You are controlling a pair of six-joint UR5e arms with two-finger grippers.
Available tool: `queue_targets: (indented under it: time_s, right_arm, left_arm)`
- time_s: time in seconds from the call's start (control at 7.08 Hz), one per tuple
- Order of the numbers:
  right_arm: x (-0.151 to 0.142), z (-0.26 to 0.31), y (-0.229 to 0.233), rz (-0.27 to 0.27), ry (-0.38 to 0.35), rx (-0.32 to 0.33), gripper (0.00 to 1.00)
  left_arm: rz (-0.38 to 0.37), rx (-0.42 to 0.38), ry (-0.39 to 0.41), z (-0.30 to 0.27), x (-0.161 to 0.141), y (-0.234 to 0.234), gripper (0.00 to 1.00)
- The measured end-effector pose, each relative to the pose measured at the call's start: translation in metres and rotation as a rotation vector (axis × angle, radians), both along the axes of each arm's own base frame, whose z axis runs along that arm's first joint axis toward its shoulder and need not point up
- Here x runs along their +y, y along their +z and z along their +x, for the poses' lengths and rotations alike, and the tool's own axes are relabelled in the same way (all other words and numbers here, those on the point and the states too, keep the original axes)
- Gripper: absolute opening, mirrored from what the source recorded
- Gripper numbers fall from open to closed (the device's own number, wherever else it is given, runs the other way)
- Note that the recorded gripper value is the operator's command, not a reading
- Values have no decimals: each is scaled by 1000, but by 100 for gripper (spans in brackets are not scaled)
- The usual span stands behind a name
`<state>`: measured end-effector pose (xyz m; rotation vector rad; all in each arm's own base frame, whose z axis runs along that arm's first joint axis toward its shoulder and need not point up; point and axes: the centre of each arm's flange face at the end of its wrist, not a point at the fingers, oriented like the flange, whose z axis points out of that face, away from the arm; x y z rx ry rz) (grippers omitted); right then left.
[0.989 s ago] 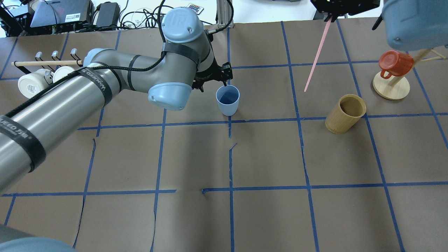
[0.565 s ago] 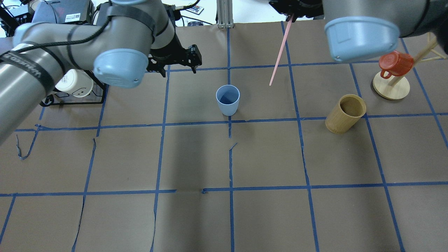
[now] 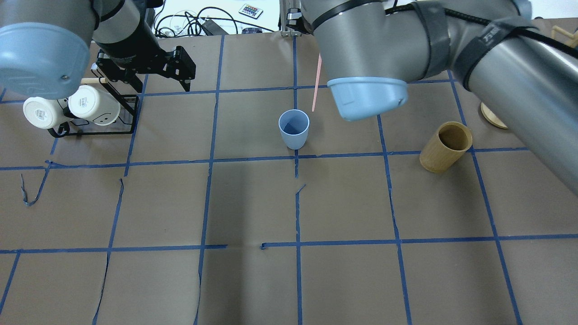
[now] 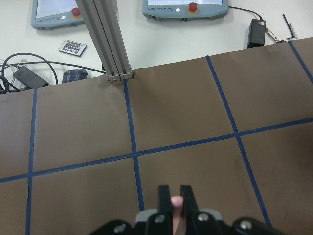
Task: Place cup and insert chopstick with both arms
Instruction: 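Move the pink chopstick over the blue cup with the right gripper and lower it in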
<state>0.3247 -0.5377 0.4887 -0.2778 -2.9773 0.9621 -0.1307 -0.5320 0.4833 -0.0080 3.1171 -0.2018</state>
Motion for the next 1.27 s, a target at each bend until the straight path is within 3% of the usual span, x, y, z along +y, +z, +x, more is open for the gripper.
queue_targets:
  time_s: [0.28, 0.71, 0.85, 1.13, 1.27]
  right_arm:
    - [-3, 22, -14, -51, 3, 0, 0]
    - [-2, 34, -37, -41, 1, -3, 0]
    - [0, 36, -43, -32, -6, -5, 12]
    - [3, 36, -51, -17, -11, -3, 100]
    - [4, 35, -51, -17, -11, -3, 100]
  left_arm:
    - [-5, 4, 20, 13, 14, 18, 100]
    - [-13, 7, 34, 20, 25, 27, 100]
    - [-8, 8, 35, 20, 27, 27, 100]
    - [-4, 9, 37, 20, 28, 28, 100]
    - [-11, 10, 37, 20, 29, 32, 100]
